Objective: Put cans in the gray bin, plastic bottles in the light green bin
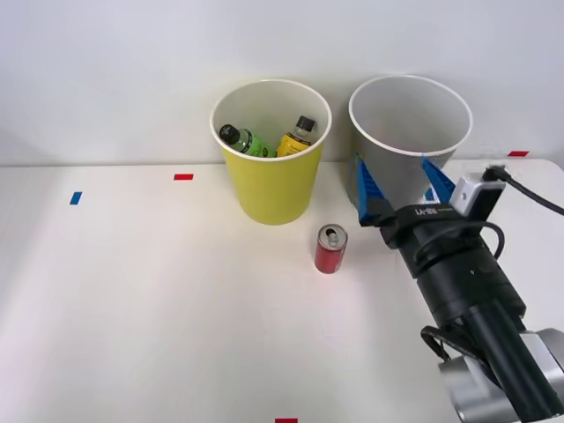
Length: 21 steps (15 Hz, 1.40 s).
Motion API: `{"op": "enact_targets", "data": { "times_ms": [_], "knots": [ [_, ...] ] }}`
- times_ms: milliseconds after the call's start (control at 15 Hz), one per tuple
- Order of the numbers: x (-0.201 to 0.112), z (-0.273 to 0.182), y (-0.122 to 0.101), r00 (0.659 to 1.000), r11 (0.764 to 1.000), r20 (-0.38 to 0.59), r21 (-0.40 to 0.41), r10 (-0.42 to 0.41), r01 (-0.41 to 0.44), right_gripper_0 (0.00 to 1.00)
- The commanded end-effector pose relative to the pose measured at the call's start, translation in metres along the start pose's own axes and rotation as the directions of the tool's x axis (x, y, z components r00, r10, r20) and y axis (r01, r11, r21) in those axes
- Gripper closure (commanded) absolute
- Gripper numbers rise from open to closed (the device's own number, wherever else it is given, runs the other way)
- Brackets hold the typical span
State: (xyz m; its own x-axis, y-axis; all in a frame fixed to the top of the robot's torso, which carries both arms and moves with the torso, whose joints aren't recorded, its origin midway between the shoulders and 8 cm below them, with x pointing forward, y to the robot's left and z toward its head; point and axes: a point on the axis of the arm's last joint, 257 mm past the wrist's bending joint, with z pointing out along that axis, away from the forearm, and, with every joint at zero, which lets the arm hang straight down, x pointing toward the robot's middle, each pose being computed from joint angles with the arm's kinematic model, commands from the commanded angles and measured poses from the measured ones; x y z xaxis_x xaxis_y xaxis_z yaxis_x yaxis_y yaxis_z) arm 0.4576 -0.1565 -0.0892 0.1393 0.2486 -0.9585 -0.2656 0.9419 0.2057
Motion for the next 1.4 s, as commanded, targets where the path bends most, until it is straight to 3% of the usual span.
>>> {"op": "enact_targets", "data": {
  "times_ms": [67,267,800,1267,1400],
  "knots": [
    [0.013,-0.012,-0.015,0.998,0.998,-0.031,0.043,-0.052,0.053,0.0],
    [0.021,-0.019,-0.022,0.998,0.997,-0.048,0.066,-0.047,0.05,0.0],
    [0.038,-0.048,-0.07,0.993,0.972,-0.096,0.215,-0.075,0.094,0.0],
    [0.068,-0.074,-0.063,0.983,0.977,-0.051,0.116,-0.176,0.181,0.0],
    [0.079,-0.083,-0.057,0.942,0.939,-0.058,0.081,-0.332,0.335,0.0]
  ]
}}
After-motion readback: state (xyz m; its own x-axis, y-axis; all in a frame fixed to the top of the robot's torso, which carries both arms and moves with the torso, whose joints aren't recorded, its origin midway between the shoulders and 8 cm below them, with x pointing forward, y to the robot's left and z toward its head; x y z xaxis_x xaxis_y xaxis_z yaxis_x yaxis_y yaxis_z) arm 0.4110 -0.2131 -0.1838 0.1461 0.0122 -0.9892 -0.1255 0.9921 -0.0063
